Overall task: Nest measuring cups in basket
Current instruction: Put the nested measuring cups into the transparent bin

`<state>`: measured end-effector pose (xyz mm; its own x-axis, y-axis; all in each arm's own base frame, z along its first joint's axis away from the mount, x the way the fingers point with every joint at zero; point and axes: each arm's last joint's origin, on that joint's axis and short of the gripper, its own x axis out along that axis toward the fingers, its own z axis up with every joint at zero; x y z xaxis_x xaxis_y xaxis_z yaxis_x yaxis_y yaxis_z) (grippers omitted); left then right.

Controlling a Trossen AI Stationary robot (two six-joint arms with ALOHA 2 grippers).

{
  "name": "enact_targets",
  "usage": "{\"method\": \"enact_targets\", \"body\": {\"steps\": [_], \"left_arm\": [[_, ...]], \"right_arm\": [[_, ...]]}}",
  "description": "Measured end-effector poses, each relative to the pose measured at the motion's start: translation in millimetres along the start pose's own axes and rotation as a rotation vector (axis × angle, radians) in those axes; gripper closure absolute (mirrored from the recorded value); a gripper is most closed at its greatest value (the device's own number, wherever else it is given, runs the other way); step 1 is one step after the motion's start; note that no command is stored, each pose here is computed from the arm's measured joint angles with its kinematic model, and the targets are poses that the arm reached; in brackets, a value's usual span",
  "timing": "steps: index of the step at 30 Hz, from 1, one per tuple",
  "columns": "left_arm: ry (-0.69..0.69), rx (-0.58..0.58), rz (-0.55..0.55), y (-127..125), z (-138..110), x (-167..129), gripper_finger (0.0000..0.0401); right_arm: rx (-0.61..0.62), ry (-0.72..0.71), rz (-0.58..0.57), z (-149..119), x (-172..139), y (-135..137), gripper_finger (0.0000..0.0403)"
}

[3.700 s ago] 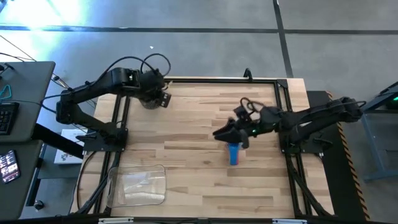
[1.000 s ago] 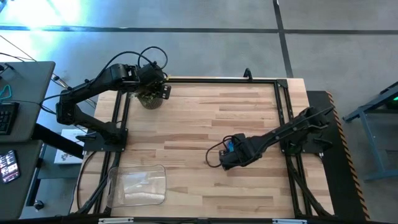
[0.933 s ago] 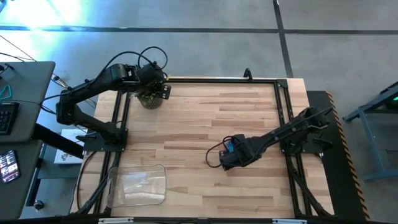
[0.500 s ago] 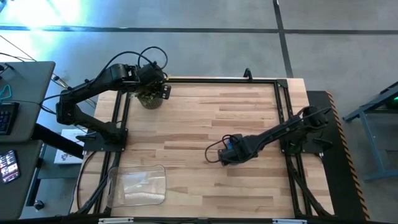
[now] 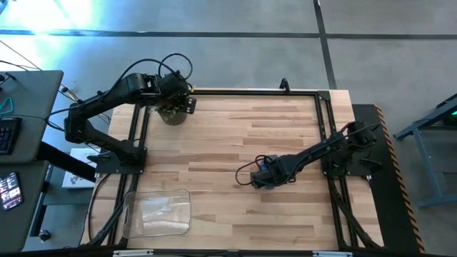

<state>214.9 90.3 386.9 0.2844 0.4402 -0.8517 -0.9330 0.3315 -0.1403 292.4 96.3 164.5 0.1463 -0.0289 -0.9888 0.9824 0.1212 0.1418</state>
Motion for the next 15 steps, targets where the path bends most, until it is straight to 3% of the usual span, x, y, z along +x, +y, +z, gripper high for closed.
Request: {"method": "enact_targets", "body": {"steps": [8,15], "left_arm": [[0.0,0.0,0.0,0.0,0.0,0.0,0.0185],[0.0,0.0,0.0,0.0,0.0,0.0,0.0185]], "right_arm": [[0.0,0.016,0.003,-0.5,-0.1,0.5,0.026],[0.0,0.036,0.001,-1.1,-0.2,0.5,0.0268]]}}
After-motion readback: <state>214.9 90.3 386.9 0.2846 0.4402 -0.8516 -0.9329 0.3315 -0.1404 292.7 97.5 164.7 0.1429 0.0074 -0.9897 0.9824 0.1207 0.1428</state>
